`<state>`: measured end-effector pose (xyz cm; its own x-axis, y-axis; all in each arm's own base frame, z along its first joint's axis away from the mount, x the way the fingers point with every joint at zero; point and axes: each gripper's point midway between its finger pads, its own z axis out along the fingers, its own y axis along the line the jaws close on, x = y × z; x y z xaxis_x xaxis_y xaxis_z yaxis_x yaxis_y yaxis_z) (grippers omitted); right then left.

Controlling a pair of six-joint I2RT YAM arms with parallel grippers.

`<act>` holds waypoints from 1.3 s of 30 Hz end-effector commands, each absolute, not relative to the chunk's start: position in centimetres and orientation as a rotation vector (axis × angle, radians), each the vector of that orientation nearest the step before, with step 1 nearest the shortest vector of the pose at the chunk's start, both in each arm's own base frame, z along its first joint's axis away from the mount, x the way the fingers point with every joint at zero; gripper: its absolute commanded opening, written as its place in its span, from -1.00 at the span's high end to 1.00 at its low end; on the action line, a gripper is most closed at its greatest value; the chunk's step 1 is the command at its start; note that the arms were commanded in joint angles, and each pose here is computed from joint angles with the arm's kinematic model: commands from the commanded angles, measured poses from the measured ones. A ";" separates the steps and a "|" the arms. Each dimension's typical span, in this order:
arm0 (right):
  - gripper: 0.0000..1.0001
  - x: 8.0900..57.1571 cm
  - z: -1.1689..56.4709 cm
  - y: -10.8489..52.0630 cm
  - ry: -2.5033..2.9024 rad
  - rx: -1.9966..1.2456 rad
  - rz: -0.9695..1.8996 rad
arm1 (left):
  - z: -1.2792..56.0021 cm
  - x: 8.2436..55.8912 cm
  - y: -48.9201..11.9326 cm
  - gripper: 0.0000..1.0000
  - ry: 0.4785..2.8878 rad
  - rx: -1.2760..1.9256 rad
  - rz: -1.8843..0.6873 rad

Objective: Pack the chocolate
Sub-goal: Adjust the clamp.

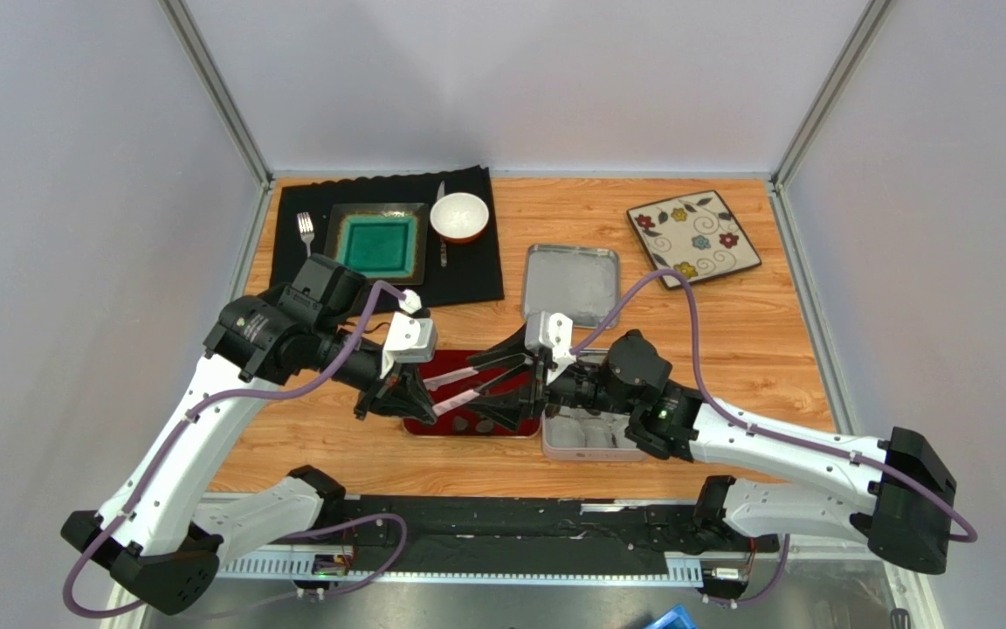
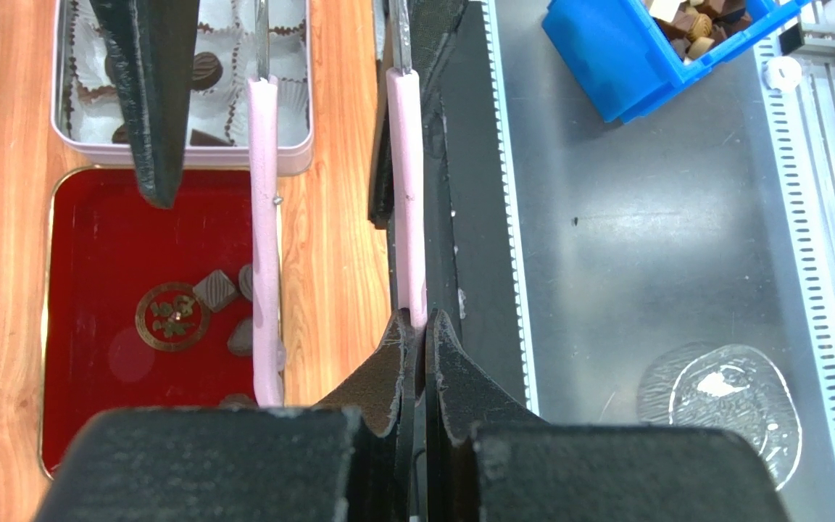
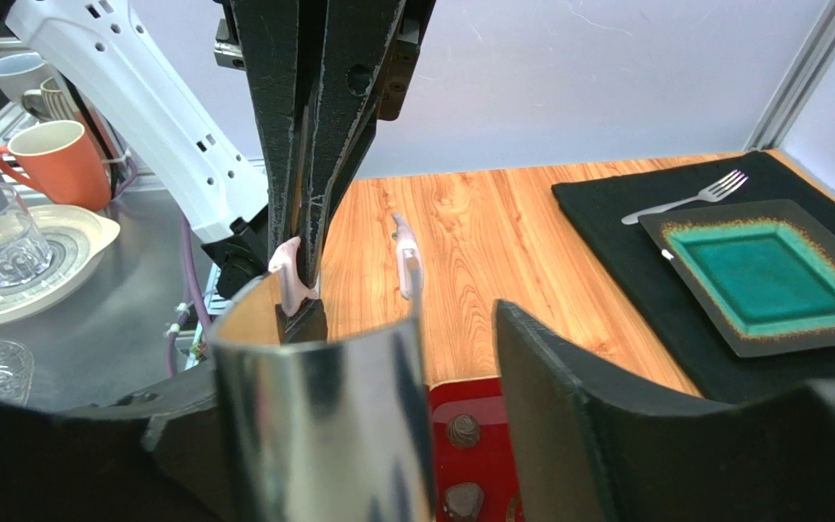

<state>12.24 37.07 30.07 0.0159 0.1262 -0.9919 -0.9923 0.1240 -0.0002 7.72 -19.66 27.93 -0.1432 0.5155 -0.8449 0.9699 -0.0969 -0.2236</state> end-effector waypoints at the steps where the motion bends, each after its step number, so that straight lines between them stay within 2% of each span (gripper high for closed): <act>1: -0.11 11.8 33.2 37.6 1.077 -1.002 1.190 | 28.9 7.1 -20.0 1.00 1.645 1.608 -1.233; 2: 0.07 11.9 33.1 37.6 1.081 -0.997 1.179 | 28.8 7.2 -20.0 1.00 1.648 1.604 -1.231; 5: 0.21 11.7 33.0 38.1 1.074 -1.031 1.132 | 28.8 7.4 -20.2 1.00 1.658 1.588 -1.231; 16: -0.04 10.3 31.3 37.6 1.091 -1.105 1.103 | 29.4 8.0 -20.3 1.00 1.665 1.560 -1.210; 26: -0.32 10.9 32.7 36.8 1.039 -0.983 1.110 | 29.9 7.6 -20.5 1.00 1.659 1.545 -1.257; 36: -0.36 11.9 33.3 38.1 1.025 -0.882 1.122 | 30.1 7.5 -20.5 1.00 1.656 1.539 -1.273; 39: -0.31 11.9 33.6 38.1 1.010 -0.863 1.134 | 30.0 7.4 -20.5 1.00 1.657 1.539 -1.274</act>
